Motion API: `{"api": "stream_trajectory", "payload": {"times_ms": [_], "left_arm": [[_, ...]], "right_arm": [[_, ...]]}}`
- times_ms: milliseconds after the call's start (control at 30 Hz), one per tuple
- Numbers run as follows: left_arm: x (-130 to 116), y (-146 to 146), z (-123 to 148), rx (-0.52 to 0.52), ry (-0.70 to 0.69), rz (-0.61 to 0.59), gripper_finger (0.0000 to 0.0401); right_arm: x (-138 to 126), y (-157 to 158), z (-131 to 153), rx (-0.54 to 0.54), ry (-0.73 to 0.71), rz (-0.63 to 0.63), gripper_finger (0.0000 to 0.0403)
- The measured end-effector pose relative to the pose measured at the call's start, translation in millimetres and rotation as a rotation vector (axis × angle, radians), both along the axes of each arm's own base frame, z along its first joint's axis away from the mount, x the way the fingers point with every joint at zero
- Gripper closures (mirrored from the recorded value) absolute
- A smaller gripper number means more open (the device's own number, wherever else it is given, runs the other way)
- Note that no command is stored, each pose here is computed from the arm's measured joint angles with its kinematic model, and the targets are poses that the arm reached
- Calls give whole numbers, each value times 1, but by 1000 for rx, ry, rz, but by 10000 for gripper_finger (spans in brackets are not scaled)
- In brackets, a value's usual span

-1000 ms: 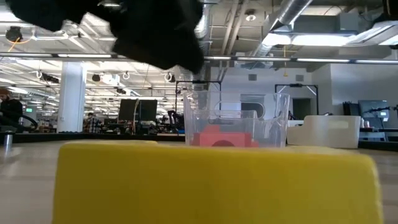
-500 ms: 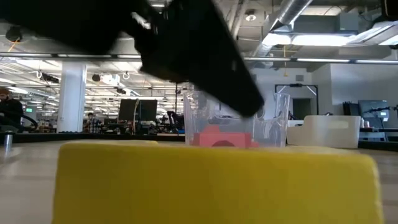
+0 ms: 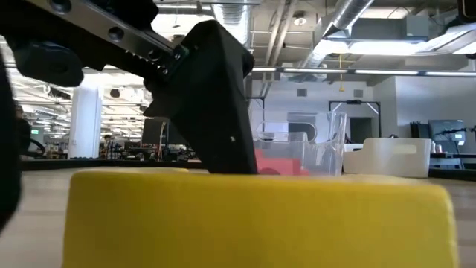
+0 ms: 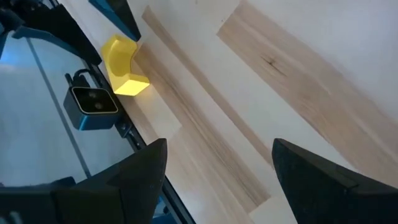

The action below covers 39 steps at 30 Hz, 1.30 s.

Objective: Sort & place blocks by color
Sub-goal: Put the yellow block into the black bin

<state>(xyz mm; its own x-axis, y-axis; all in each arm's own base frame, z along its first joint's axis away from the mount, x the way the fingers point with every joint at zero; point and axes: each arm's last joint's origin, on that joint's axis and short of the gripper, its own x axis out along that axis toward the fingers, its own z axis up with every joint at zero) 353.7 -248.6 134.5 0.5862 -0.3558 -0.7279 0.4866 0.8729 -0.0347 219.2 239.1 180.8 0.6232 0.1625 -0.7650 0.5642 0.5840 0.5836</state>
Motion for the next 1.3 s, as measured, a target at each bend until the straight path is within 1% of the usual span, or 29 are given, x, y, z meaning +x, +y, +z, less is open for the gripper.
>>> {"api": "stream_trajectory", "payload": {"times_ms": [200, 333, 433, 600, 700, 800, 1100, 1133, 1200, 1300], "left_arm": [[1, 0, -2, 32, -22, -22, 94], [5, -4, -20, 6, -13, -65, 98], [7, -6, -21, -11, -26, -72, 104], [6, -5, -23, 0, -22, -65, 121], [6, -5, -23, 2, -23, -67, 141], [6, -5, -23, 3, -23, -68, 172], [6, -5, -21, -4, -19, -67, 297], [5, -5, -21, -3, -15, -67, 306], [4, -4, -19, 8, -9, -69, 306], [2, -1, -13, 56, -18, -65, 306]], "right_arm": [[2, -2, 0, -10, -13, -17, 92], [3, -3, 0, -10, -13, -24, 92], [5, -5, 0, -9, -13, -30, 92], [6, -6, 0, -13, -13, -29, 92], [8, -7, 0, -17, -13, -32, 92], [10, -10, 0, -23, -14, -33, 92], [17, -17, 0, -46, -18, -34, 92], [17, -17, 0, -47, -18, -36, 92], [19, -19, 0, -48, -19, -41, 92], [19, -19, 0, -48, -18, -42, 92]]}}
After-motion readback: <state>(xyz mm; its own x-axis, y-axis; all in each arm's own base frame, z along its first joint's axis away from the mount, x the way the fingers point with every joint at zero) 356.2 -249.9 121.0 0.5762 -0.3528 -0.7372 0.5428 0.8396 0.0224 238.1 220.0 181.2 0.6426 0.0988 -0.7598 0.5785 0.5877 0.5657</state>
